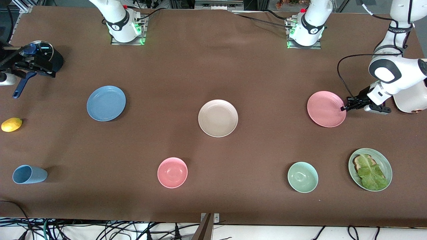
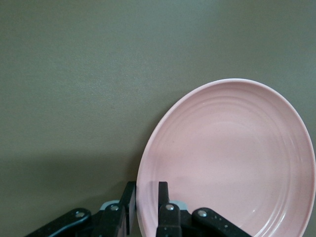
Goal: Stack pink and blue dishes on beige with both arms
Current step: 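Lift the pink plate with the left gripper toward the beige plate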
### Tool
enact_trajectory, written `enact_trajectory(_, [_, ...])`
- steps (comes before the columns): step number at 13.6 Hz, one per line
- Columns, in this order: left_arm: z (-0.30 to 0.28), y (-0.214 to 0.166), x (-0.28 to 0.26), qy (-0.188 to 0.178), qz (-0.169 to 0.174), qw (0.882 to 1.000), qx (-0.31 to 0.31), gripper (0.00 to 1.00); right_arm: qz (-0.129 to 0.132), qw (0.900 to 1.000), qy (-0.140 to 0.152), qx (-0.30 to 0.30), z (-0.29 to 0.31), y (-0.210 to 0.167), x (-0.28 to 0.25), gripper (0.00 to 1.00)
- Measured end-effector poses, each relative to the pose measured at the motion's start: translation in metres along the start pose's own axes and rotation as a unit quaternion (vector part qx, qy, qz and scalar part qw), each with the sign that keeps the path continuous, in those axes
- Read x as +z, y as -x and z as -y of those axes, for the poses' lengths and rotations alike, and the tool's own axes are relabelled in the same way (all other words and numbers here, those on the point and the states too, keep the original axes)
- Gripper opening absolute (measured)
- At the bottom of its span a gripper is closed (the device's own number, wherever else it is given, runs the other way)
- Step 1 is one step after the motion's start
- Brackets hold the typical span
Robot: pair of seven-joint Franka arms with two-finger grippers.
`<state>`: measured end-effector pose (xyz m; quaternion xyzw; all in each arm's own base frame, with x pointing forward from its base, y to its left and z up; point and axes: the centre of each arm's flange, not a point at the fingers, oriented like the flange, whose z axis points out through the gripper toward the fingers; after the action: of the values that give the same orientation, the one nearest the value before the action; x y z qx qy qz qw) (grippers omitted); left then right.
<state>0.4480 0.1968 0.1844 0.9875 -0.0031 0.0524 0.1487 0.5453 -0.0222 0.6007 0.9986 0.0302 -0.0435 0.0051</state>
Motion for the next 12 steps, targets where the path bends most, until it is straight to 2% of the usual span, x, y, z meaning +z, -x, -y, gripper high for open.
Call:
enact_trajectory(1, [-0.0001,0.0005,0.0003,0.0,0.0,1.0,-0.001,0.18,0.0,1.0,0.0,0.0,0.0,0.0,0.0,1.0])
enact_trajectory(5, [0.0002,0.0047,0.0037,0.009,-0.006,1.0,-0.016,0.18,0.0,1.0,0.0,0.0,0.0,0.0,0.0,1.0])
enact_trajectory(7, [0.0002,0.0053,0.0041,0.009,-0.005,1.0,-0.014,0.14,0.0,1.0,0.0,0.0,0.0,0.0,0.0,1.0])
enact_trajectory(8, [0.0001,0.0054,0.0043,0.009,-0.005,1.0,-0.013,0.05,0.0,1.0,0.0,0.0,0.0,0.0,0.0,1.0])
enact_trajectory(12, [0.0002,0.0059,0.0048,0.009,-0.004,1.0,-0.013,0.05,0.0,1.0,0.0,0.0,0.0,0.0,0.0,1.0])
